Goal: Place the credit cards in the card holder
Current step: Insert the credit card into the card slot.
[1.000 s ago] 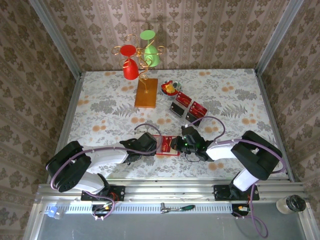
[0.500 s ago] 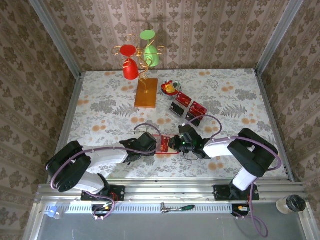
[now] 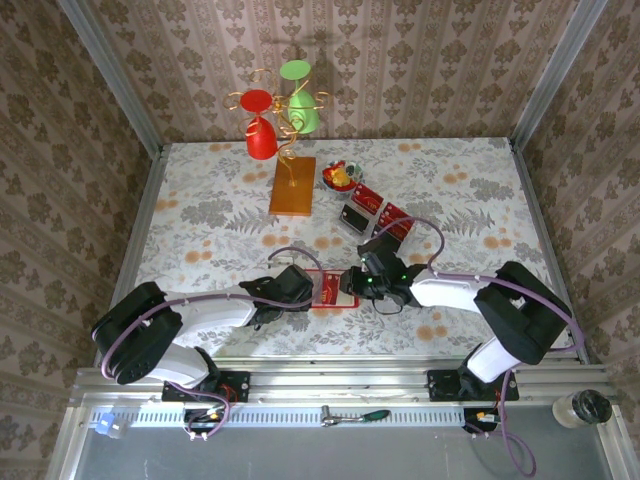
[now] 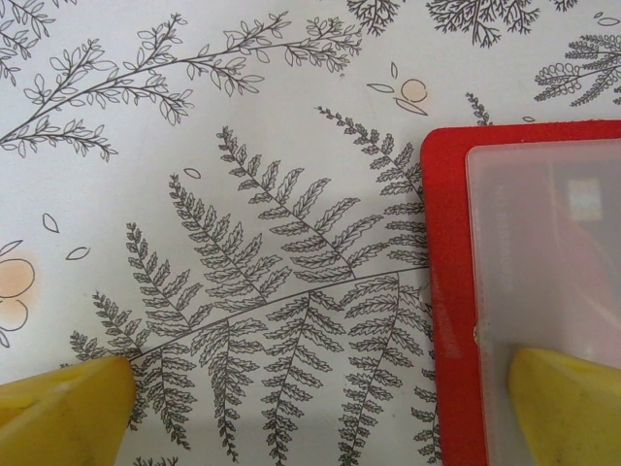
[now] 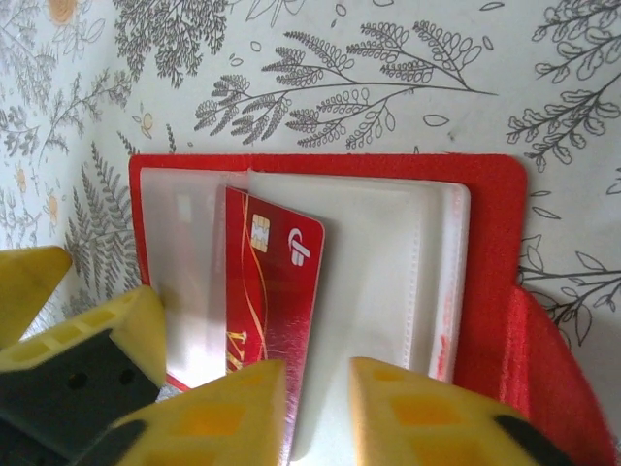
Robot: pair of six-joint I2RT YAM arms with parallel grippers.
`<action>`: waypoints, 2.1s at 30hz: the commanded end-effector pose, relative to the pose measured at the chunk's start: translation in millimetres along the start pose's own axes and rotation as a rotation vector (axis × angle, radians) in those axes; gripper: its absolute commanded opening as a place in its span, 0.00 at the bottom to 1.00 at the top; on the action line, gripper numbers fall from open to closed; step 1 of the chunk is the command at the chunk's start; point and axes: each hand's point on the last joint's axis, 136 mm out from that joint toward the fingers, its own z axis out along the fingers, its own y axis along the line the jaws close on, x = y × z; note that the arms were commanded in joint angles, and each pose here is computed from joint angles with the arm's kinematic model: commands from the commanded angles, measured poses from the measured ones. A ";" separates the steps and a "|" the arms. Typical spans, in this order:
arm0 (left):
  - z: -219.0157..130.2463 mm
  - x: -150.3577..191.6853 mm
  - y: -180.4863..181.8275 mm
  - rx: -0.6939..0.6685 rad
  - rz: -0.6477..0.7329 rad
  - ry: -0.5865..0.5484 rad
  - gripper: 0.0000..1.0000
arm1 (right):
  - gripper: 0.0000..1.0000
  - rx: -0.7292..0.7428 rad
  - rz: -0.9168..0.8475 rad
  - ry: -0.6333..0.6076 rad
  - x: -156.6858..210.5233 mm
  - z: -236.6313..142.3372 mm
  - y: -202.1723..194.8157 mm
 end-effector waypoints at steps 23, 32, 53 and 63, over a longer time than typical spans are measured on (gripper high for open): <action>3.0 16.4 14.2 -0.051 0.027 0.042 1.00 | 0.05 0.062 -0.109 0.106 -7.1 32.1 12.4; 3.0 16.2 14.3 -0.050 0.024 0.042 1.00 | 0.04 0.064 -0.113 0.151 -1.1 47.4 15.8; -10.6 1.5 27.5 -0.038 -0.011 0.004 1.00 | 0.03 0.051 -0.167 0.128 1.6 15.9 25.4; -1.6 14.3 31.3 -0.049 -0.016 0.034 1.00 | 0.02 0.072 -0.174 0.163 14.9 26.9 18.6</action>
